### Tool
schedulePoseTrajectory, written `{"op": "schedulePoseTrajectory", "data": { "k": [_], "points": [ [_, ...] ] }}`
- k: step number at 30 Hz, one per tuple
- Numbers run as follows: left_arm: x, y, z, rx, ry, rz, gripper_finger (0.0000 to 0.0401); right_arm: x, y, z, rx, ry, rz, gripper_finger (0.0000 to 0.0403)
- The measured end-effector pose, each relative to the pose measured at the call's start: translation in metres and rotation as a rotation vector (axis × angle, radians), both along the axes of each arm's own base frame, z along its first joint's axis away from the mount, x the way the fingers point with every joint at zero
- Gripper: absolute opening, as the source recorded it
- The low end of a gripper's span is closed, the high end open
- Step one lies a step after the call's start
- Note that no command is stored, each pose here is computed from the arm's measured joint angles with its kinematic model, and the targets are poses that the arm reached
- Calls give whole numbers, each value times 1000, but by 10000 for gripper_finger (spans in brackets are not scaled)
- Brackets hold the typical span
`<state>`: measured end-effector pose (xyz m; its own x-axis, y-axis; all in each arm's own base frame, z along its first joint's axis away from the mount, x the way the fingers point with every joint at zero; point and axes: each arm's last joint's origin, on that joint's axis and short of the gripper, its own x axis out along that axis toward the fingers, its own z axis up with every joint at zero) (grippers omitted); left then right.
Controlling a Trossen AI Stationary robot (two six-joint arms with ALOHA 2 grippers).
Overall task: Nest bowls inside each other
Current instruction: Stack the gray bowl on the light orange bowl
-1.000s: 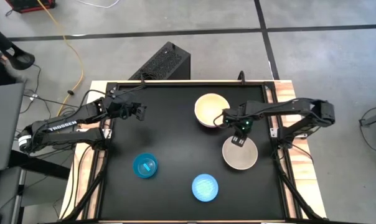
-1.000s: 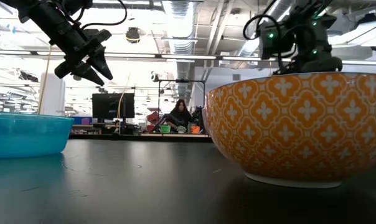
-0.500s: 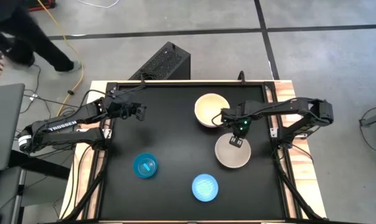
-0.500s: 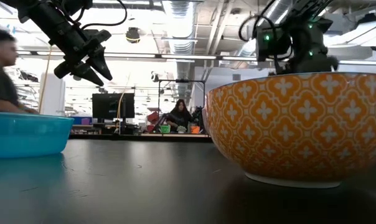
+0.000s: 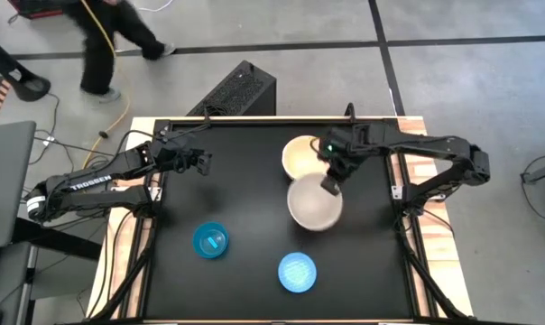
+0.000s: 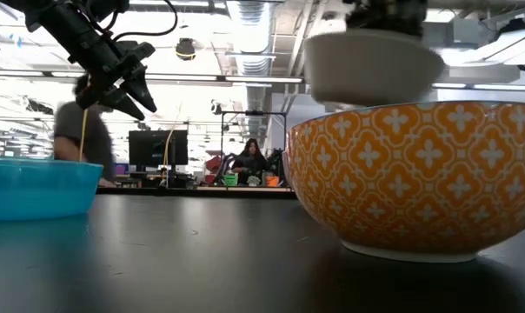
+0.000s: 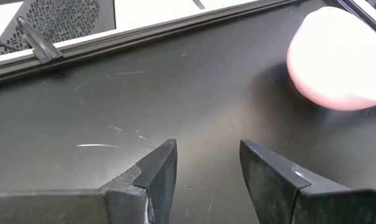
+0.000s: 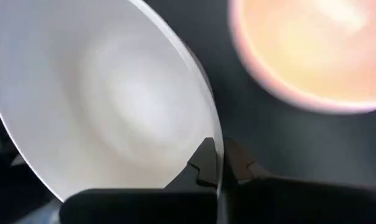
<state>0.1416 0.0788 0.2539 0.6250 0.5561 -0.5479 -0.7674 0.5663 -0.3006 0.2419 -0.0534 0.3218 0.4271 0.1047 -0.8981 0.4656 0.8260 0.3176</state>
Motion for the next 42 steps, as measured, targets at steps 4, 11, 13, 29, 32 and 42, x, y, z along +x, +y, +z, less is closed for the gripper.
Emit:
{"op": "schedulePoseTrajectory", "data": {
  "k": [4, 11, 13, 29, 32, 42],
  "points": [
    [0, 0, 0, 3, 3, -2, 164, 7, -25, 15, -53, -39, -66, 3],
    [0, 0, 0, 0, 2, -10, 164, 1, -77, 19, -87, -78, -229, 2],
    [0, 0, 0, 3, 5, -15, 164, -3, -89, 16, -85, -70, -269, 2],
    [0, 0, 0, 7, 10, -20, 164, 8, -138, -32, -25, 90, -324, 2],
    [0, 0, 0, 4, 11, -23, 164, 11, -140, -38, -18, 108, -314, 2],
    [0, -1, 0, -2, 8, -30, 164, 13, -142, -43, -6, 120, -336, 32]
  ]
}}
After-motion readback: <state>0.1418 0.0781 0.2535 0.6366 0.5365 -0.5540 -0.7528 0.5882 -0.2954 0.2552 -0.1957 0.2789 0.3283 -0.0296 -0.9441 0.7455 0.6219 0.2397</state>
